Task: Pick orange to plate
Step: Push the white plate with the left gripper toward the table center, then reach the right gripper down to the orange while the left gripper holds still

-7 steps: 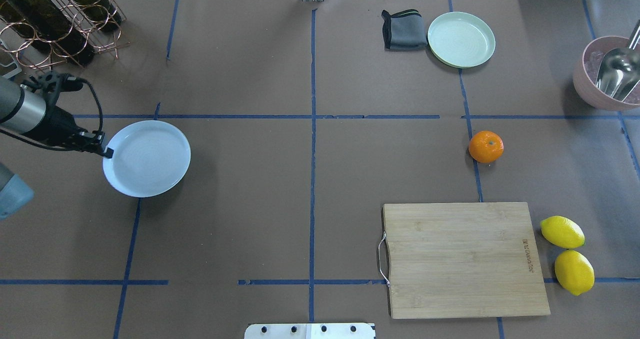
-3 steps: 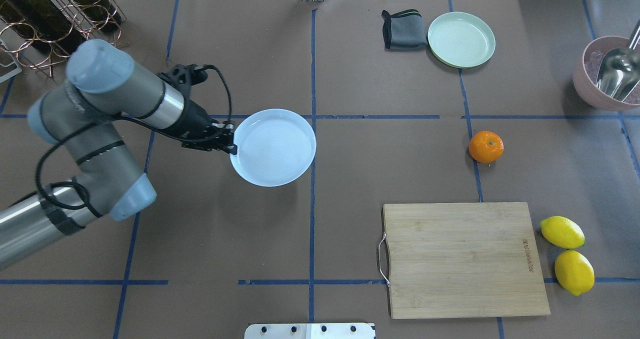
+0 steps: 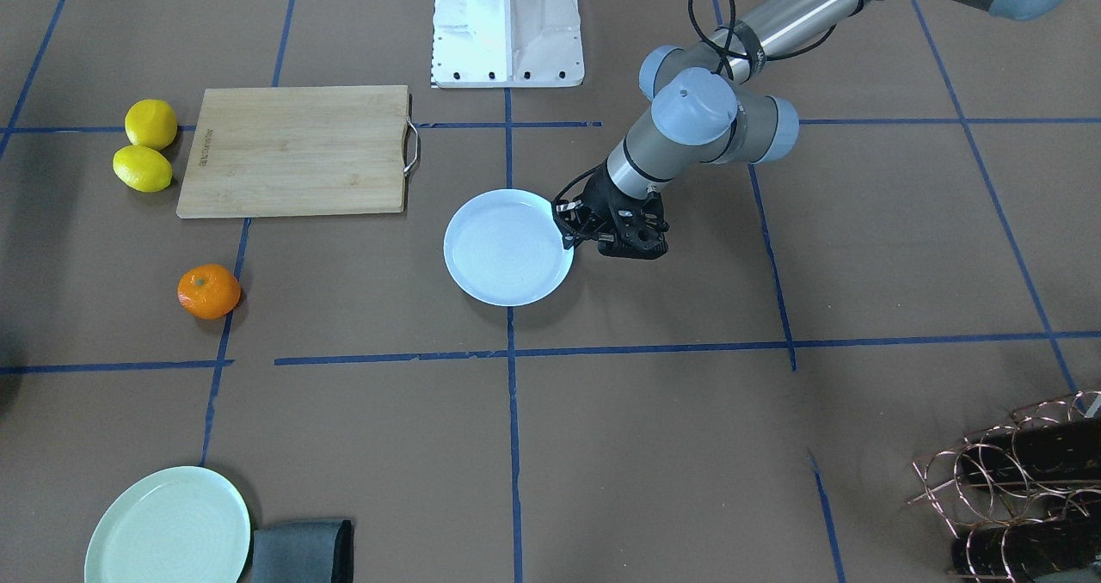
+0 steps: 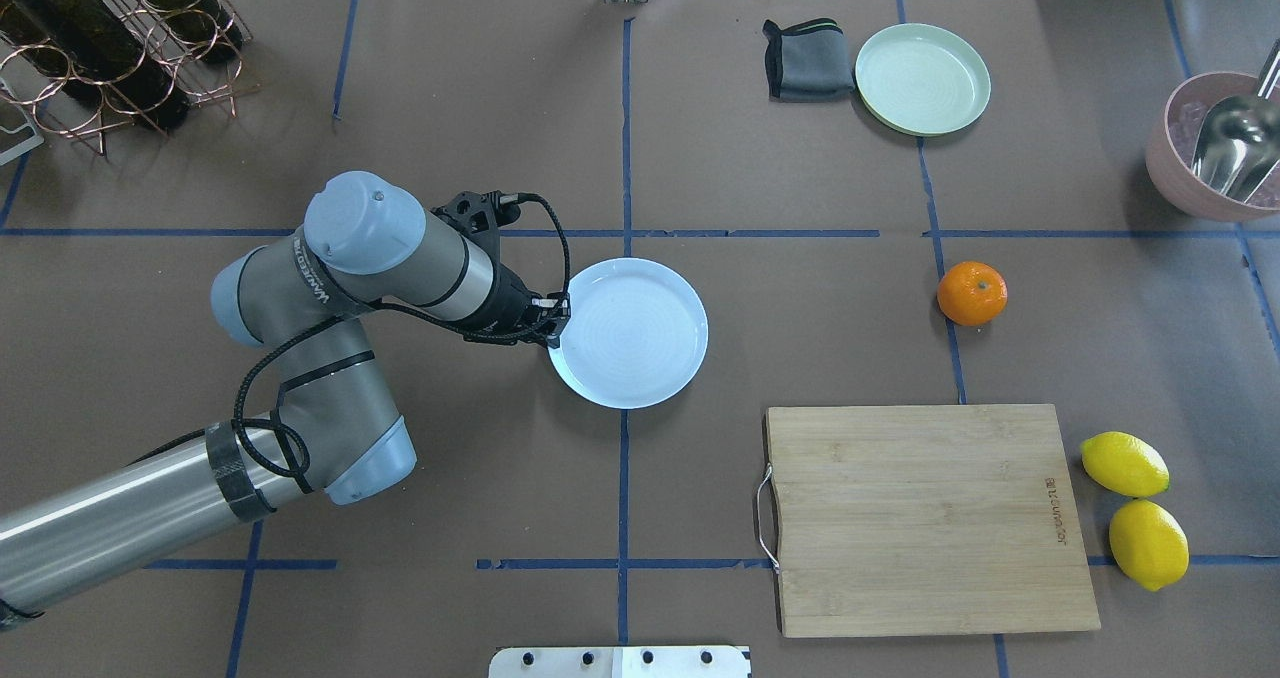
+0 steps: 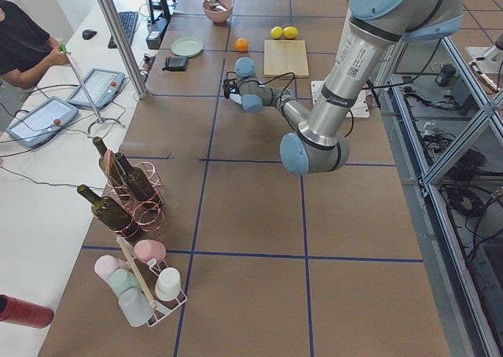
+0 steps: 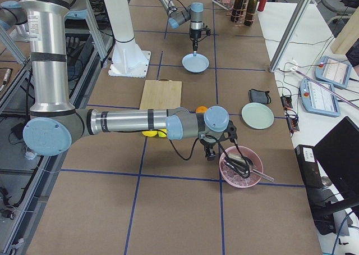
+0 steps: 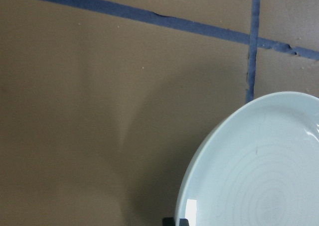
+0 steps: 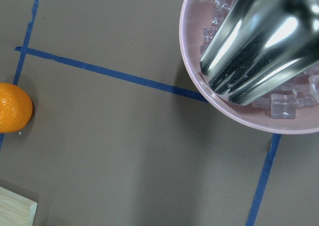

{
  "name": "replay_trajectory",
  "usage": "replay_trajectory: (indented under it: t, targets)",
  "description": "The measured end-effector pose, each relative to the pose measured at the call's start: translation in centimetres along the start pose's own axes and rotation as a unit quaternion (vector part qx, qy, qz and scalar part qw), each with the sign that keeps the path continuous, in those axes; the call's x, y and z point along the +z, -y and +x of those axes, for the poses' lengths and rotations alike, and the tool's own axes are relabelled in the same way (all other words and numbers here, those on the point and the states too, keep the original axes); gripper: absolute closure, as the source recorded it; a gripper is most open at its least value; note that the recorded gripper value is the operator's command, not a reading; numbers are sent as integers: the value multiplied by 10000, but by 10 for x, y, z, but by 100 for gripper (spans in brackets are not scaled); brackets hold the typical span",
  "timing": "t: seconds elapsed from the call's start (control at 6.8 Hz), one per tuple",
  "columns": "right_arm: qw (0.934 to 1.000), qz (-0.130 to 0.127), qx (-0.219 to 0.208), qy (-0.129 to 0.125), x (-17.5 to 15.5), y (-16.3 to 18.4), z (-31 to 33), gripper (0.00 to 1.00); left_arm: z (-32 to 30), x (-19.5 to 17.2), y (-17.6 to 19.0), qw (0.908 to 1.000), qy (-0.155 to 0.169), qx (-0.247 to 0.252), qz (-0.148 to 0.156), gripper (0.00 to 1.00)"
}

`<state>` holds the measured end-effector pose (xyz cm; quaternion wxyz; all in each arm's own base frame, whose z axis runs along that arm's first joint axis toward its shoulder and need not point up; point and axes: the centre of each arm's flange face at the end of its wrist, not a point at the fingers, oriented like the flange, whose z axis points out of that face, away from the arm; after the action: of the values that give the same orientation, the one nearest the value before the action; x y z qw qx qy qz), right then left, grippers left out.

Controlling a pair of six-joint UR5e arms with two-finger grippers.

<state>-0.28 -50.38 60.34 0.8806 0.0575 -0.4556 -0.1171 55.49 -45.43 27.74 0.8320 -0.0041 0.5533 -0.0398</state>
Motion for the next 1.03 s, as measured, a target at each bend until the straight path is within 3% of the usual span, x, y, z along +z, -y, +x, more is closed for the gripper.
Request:
replay_trajectory:
  t: [0.15, 0.59, 1.03]
  targets:
    - [10000, -20, -31, 11, 2, 2, -3, 0, 0, 5, -3, 10000, 27, 5, 23, 15]
    - [9996, -72, 247, 116, 35, 48, -76, 0, 13, -14, 5, 9989, -141, 72, 452, 2]
    - [9941, 320, 1034, -111, 113, 100, -232, 0, 16, -25, 10, 9982, -234, -139, 542, 2]
